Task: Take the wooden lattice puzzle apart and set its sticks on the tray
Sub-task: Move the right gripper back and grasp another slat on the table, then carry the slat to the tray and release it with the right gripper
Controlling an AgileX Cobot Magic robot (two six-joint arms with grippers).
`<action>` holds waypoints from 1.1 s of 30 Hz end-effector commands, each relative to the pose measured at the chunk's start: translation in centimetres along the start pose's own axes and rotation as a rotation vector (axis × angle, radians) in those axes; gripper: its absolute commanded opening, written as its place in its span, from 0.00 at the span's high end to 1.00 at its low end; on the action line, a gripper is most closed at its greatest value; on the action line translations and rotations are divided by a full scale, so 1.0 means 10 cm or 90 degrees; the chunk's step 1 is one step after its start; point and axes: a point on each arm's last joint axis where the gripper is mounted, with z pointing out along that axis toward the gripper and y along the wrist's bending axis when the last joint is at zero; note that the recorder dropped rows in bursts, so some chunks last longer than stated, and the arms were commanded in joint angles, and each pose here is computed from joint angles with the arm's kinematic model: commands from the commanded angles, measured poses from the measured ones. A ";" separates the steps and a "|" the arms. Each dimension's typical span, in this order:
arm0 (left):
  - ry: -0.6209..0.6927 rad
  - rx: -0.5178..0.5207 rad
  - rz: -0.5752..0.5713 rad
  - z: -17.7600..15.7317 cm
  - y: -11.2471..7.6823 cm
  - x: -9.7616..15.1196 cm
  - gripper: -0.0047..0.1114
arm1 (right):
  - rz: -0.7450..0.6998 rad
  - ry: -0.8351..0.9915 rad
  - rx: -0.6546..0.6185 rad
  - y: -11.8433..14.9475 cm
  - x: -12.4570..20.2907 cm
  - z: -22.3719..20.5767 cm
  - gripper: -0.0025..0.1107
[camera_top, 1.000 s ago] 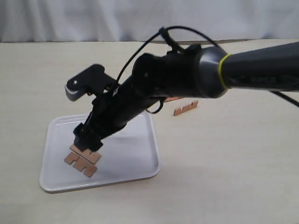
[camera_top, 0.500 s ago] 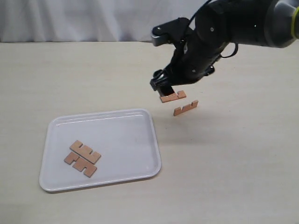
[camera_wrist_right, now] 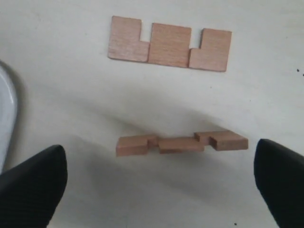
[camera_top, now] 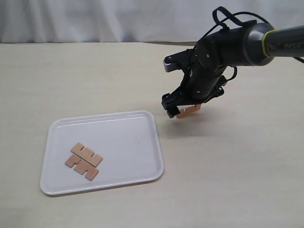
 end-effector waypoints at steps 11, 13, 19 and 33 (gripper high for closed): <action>-0.005 -0.008 0.001 0.00 0.01 0.00 0.96 | 0.018 -0.016 -0.004 -0.12 -0.02 0.24 0.10; -0.005 -0.008 0.001 0.00 0.01 0.00 0.96 | 0.015 -0.009 -0.004 -0.11 -0.01 0.24 0.43; -0.005 -0.008 0.001 0.00 0.01 0.00 0.96 | 0.017 -0.025 -0.006 -0.12 -0.04 0.02 0.93; -0.005 -0.008 0.001 0.00 0.01 0.00 0.96 | -0.168 -0.215 -0.142 1.05 -0.14 -0.85 0.93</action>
